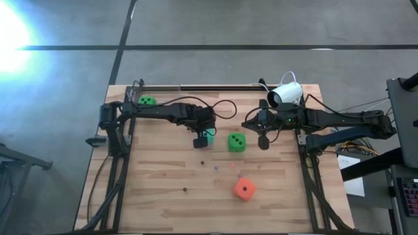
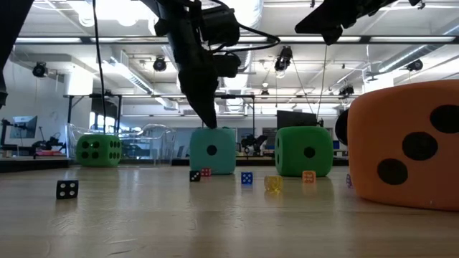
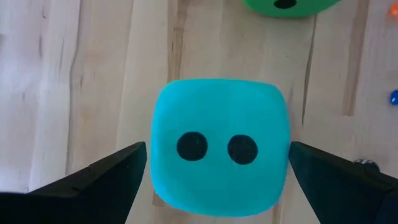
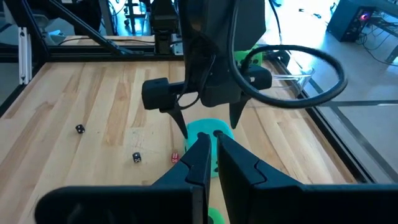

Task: Pick & Place Dice
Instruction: Put the large blue die into the transparent bin

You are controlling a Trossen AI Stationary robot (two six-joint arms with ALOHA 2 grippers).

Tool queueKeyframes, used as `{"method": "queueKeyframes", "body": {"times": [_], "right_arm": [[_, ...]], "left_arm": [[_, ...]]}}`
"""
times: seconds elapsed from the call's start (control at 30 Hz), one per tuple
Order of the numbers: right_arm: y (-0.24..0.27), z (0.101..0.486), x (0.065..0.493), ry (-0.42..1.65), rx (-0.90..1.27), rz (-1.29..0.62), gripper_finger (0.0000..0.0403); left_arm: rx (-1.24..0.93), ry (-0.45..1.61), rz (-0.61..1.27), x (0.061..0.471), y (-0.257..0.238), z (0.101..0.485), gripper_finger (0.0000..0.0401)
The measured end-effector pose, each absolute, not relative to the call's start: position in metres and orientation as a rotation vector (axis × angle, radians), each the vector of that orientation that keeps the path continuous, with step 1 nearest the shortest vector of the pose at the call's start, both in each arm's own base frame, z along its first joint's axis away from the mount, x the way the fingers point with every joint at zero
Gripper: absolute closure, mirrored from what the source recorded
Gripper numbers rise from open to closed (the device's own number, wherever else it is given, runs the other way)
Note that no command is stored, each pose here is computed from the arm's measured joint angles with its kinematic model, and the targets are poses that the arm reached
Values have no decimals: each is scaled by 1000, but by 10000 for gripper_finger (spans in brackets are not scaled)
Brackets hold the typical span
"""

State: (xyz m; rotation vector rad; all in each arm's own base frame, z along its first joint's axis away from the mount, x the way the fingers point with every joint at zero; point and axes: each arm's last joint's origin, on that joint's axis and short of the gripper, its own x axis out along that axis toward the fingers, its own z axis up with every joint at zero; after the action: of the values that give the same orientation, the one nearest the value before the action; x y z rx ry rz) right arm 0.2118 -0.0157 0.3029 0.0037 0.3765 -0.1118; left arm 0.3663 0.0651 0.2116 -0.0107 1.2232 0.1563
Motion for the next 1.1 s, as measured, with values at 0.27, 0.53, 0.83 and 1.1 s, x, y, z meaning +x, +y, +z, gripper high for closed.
{"method": "queueKeyframes", "body": {"times": [0.27,0.53,0.83,1.1], "right_arm": [[-16,303,212,377,4,-112,376],[-16,303,212,377,4,-112,376],[-16,303,212,377,4,-112,376],[-16,303,212,377,4,-112,376]], "left_arm": [[-32,1225,169,366,65,213,1],[-83,1225,140,366,65,211,1],[-112,1220,154,365,72,211,1],[-117,1218,143,365,71,211,1]]}}
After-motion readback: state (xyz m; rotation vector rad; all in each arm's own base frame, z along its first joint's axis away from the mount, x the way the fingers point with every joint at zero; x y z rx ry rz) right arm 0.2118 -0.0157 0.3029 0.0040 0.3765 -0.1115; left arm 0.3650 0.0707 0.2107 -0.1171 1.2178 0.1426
